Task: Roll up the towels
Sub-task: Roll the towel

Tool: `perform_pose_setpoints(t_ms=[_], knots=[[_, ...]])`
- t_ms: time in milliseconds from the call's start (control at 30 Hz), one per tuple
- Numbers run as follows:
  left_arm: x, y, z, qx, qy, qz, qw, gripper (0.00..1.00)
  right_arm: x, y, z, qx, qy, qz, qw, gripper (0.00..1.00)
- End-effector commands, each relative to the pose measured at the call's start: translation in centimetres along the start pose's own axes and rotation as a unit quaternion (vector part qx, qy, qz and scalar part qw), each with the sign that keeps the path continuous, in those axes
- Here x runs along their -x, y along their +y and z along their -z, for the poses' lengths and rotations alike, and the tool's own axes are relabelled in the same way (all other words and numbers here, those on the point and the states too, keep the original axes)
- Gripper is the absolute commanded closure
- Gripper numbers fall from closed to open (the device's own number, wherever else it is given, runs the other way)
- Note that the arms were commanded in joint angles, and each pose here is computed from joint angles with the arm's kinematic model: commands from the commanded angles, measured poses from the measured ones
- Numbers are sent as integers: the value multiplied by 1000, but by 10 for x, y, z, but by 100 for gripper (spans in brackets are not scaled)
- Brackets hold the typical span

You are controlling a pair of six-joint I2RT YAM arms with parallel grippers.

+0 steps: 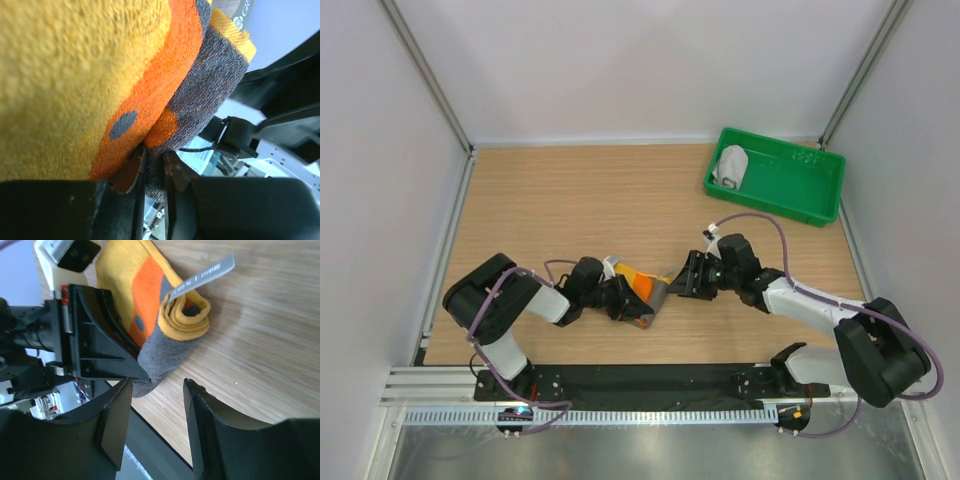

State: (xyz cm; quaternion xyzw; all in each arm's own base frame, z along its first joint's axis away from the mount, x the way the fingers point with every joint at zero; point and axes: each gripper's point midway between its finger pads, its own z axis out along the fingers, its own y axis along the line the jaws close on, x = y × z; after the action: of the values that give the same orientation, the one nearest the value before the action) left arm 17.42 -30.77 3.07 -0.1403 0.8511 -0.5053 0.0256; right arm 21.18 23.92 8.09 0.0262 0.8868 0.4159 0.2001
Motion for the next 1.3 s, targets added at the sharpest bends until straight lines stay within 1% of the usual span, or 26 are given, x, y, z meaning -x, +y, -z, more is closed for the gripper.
perform_pose_setpoints(t_ms=[0, 200, 367, 600, 733, 767, 867, 967, 1033, 1133, 1200, 1267], knots=[[-1, -8, 2, -24, 17, 28, 999, 100, 0, 8, -16, 14, -17, 15, 1000, 48], [5, 1, 6, -16, 13, 48, 999, 100, -15, -16, -41, -3, -4, 2, 1000, 42], [4, 11, 5, -5, 16, 57, 998, 100, -21, -21, -55, 9, 1, -8, 1000, 41], [4, 12, 5, -7, 17, 58, 998, 100, -27, -21, -66, 9, 8, -7, 1000, 40], [4, 10, 5, -10, 18, 56, 998, 100, -29, -23, -71, 5, 9, -7, 1000, 51], [4, 10, 5, -11, 19, 55, 998, 100, -31, -22, -72, 7, 12, -7, 1000, 60], [4, 9, 5, -11, 19, 52, 998, 100, -31, -20, -74, 10, 13, -9, 1000, 70], [5, 12, 5, -5, 14, 44, 999, 100, -28, -17, -74, 9, 11, -9, 1000, 71], [4, 19, 7, 14, 14, 47, 999, 98, -26, -17, -73, -3, 13, -4, 1000, 72], [3, 30, 10, 47, 9, 38, 998, 91, -21, -16, -70, -23, 13, 7, 1000, 75], [7, 32, 11, 62, 0, 15, 998, 88, -21, -21, -66, -46, 19, 9, 999, 77], [11, 35, 17, 93, -12, -7, 996, 83, -16, -17, -65, -53, 19, 19, 998, 78]])
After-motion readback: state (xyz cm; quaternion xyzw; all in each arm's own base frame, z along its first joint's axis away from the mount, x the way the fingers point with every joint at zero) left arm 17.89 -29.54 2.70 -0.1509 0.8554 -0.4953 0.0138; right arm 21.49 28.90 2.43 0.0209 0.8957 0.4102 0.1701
